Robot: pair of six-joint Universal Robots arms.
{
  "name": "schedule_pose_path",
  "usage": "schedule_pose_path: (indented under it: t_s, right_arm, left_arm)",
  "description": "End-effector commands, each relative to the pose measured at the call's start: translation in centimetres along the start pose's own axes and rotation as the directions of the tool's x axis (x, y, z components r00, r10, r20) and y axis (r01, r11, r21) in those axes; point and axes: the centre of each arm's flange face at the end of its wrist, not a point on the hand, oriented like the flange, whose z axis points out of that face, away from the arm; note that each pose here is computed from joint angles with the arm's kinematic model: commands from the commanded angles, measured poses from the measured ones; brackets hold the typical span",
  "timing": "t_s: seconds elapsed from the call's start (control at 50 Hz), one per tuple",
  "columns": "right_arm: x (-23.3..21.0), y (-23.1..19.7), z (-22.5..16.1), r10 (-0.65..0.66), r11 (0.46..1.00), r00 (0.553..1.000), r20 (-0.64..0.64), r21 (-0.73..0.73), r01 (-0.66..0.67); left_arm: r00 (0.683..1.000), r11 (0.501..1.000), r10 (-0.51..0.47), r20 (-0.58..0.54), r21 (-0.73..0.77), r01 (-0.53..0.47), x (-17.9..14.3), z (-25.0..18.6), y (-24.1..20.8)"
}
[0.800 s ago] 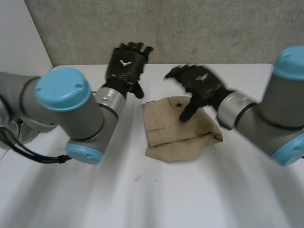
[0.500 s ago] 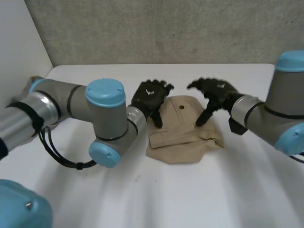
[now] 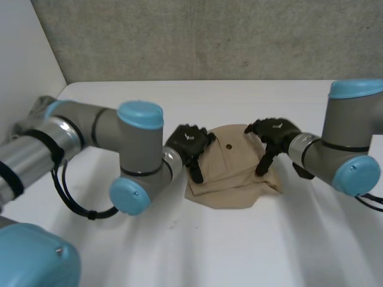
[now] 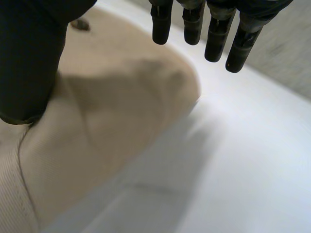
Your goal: Fold the laundry.
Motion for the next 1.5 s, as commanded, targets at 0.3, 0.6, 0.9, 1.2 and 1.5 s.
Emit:
schedule_pose_path:
  t_s: [0.3,0.6,0.9,1.2,1.5]
  right_arm:
    - [1.1,2.8,-5.3,0.335,0.941,0.935,-0.119,-0.018,-0.339]
    - [0.2,5.5,-2.2,0.486,0.873,0.874,-0.021,-0.027,-0.486]
    - [0.4,4.8,0.1,0.452,0.891,0.892,-0.001,0.048,-0.452]
    - [4.2,-0.5,5.4,0.33,0.914,0.944,-0.007,0.252,-0.317]
    - [23.4,0.5,6.4,0.429,0.867,0.794,-0.431,0.443,-0.227]
  left_arm:
    - [0.968,0.957,-0.166,-0.187,0.208,0.204,-3.3,-11.2,-9.6]
    - [0.961,0.96,-0.188,-0.201,0.169,0.223,-2.7,-11.9,-8.3]
    - [0.968,0.952,-0.18,-0.177,0.214,0.217,-3.1,-12.5,-9.2]
    - [0.973,0.95,-0.191,-0.132,0.224,0.217,-3.5,-12.4,-8.9]
    - [0.976,0.947,-0.192,-0.098,0.243,0.211,-4.0,-12.0,-9.4]
